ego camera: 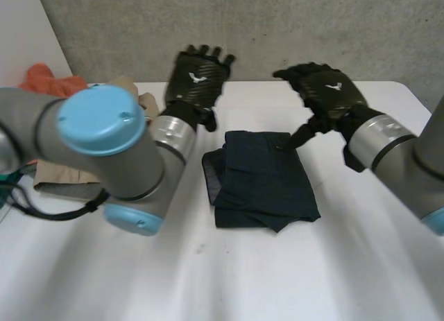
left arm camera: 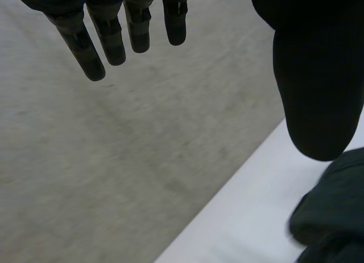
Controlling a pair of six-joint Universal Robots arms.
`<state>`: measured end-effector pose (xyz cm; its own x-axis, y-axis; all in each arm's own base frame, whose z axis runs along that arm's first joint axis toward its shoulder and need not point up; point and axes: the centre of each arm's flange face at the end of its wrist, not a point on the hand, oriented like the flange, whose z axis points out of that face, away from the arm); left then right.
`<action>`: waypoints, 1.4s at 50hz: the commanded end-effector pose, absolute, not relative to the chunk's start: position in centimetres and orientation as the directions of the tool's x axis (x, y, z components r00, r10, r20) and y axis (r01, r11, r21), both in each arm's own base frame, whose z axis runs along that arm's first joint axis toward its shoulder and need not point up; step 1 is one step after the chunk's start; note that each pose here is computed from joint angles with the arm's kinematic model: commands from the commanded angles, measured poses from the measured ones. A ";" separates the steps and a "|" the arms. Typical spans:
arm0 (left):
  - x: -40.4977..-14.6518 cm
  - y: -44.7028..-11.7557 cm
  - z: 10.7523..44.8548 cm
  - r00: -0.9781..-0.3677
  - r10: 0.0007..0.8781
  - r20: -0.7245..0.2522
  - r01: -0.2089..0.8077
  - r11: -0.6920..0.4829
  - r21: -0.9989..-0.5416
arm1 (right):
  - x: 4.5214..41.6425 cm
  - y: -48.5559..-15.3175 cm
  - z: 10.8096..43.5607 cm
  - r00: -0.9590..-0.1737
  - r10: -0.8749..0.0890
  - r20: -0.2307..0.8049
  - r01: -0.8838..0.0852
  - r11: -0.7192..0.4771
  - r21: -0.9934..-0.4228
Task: Fold the laundry.
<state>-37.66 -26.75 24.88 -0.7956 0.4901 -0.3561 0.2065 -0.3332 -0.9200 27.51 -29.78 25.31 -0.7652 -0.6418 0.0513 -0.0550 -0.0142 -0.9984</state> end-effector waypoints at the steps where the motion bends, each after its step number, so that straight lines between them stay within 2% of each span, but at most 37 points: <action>1: -41.3 -26.3 20.8 -0.694 0.650 -0.311 0.235 -0.203 -0.950 | 26.4 -32.0 22.1 -0.791 -0.612 0.005 -0.152 0.187 -0.971; 4: -41.9 -25.9 18.4 -0.667 0.688 -0.284 0.285 -0.117 -0.951 | 26.4 -32.8 20.5 -0.789 -0.614 0.005 -0.189 0.235 -0.953; 8: -42.1 -25.6 16.5 -0.653 0.705 -0.276 0.334 -0.059 -0.941 | 26.5 -33.6 18.6 -0.788 -0.616 0.004 -0.219 0.273 -0.937; 17: -40.7 -25.8 15.2 -0.697 0.648 -0.307 0.425 0.028 -0.905 | 27.0 -34.0 16.0 -0.747 -0.660 0.077 -0.316 0.251 -0.915; 21: -39.8 -25.6 14.5 -0.674 0.650 -0.352 0.507 0.060 -0.860 | 27.2 -34.1 15.5 -0.735 -0.670 0.102 -0.342 0.236 -0.910; 22: -39.6 -25.4 14.2 -0.650 0.657 -0.381 0.549 0.059 -0.834 | 27.2 -34.2 15.2 -0.733 -0.672 0.105 -0.348 0.237 -0.907; 26: -39.0 -25.3 13.5 -0.623 0.641 -0.449 0.620 0.054 -0.782 | 27.4 -34.3 14.2 -0.727 -0.678 0.113 -0.367 0.243 -0.898; 31: -38.6 -25.4 13.2 -0.615 0.612 -0.497 0.659 0.053 -0.750 | 27.7 -34.5 12.8 -0.714 -0.682 0.158 -0.415 0.232 -0.880; 35: -38.6 -25.3 13.3 -0.608 0.612 -0.506 0.666 0.045 -0.745 | 27.3 -34.8 13.0 -0.723 -0.658 0.212 -0.463 0.233 -0.855; 39: -38.6 -25.4 14.1 -0.617 0.602 -0.506 0.655 0.037 -0.755 | 27.1 -34.8 13.7 -0.721 -0.651 0.239 -0.488 0.232 -0.841; 43: -38.6 -25.2 17.4 -0.650 0.578 -0.492 0.604 0.001 -0.797 | 27.4 -34.3 15.9 -0.725 -0.643 0.247 -0.469 0.197 -0.861; 47: -38.5 -24.9 20.2 -0.695 0.551 -0.462 0.532 -0.038 -0.846 | 27.3 -33.9 19.3 -0.772 -0.601 0.206 -0.373 0.166 -0.913; 48: -38.5 -24.8 20.6 -0.702 0.548 -0.454 0.517 -0.045 -0.855 | 26.9 -33.9 20.5 -0.805 -0.571 0.158 -0.300 0.162 -0.940; 53: -37.5 -23.3 24.9 -0.750 0.524 -0.403 0.406 -0.116 -0.906 | 26.0 -32.6 22.1 -0.852 -0.523 0.034 -0.149 0.179 -0.972; 58: -37.0 -21.2 26.4 -0.712 0.593 -0.375 0.345 -0.170 -0.923 | 24.0 -31.5 20.5 -0.884 -0.462 -0.073 -0.078 0.301 -0.951; 59: -36.9 -20.9 26.6 -0.705 0.606 -0.369 0.336 -0.174 -0.926 | 23.5 -30.8 19.4 -0.888 -0.443 -0.122 -0.051 0.359 -0.932; 63: -36.1 -19.5 26.4 -0.684 0.650 -0.333 0.311 -0.153 -0.938 | 23.1 -29.2 17.0 -0.887 -0.406 -0.219 0.005 0.466 -0.885; 70: -35.5 -18.9 24.8 -0.691 0.672 -0.267 0.293 -0.078 -0.953 | 23.9 -28.3 15.2 -0.852 -0.454 -0.261 0.009 0.485 -0.874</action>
<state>-35.96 -19.36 26.20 -0.6878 0.6527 -0.3176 0.3026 -0.1399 -0.9428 23.24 -29.09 17.00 -0.8804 -0.4180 -0.2241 0.0080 0.4595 -0.8882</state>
